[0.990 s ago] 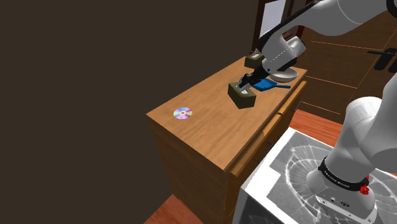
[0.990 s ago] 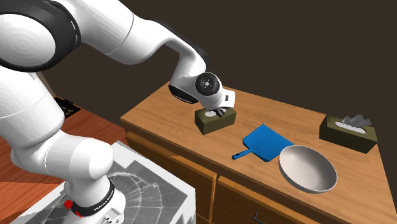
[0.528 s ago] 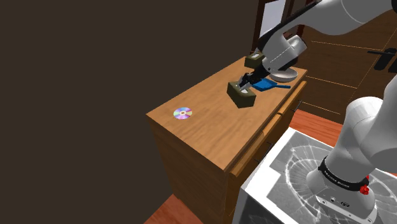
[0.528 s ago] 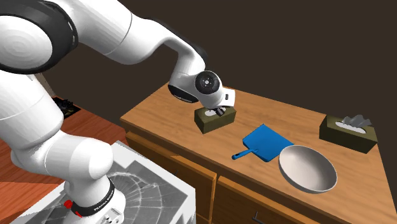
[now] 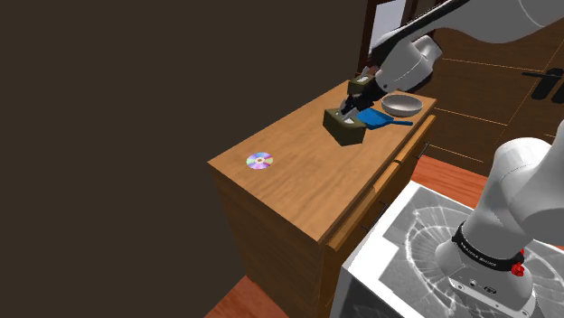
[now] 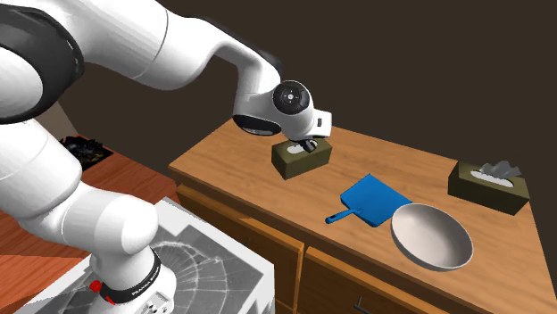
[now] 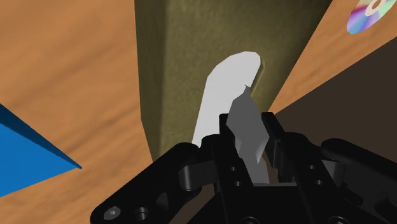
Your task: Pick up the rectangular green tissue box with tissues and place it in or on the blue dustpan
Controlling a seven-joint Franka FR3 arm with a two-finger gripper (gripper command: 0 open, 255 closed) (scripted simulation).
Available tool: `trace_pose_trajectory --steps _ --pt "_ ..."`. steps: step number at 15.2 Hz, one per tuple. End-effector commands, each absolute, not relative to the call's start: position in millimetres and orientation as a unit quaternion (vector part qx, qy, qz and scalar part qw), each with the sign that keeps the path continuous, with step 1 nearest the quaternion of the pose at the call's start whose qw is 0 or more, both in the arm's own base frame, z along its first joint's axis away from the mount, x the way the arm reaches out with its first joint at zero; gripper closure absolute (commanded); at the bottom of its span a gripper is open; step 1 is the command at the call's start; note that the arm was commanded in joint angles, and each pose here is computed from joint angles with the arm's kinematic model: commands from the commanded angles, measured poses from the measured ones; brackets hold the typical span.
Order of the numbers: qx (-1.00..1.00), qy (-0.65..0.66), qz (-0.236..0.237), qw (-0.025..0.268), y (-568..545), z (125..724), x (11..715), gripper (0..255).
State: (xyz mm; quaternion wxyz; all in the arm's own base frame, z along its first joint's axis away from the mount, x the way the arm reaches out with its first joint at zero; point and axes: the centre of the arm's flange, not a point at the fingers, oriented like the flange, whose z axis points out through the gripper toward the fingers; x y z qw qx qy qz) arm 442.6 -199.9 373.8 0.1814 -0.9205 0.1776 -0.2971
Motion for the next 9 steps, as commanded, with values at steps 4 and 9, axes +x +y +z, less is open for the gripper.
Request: trace_pose_trajectory --steps 4,9 --pt "-0.921 0.177 -0.297 0.181 -201 401 444 255" --pt "-0.921 0.177 -0.297 0.181 -201 427 444 255"
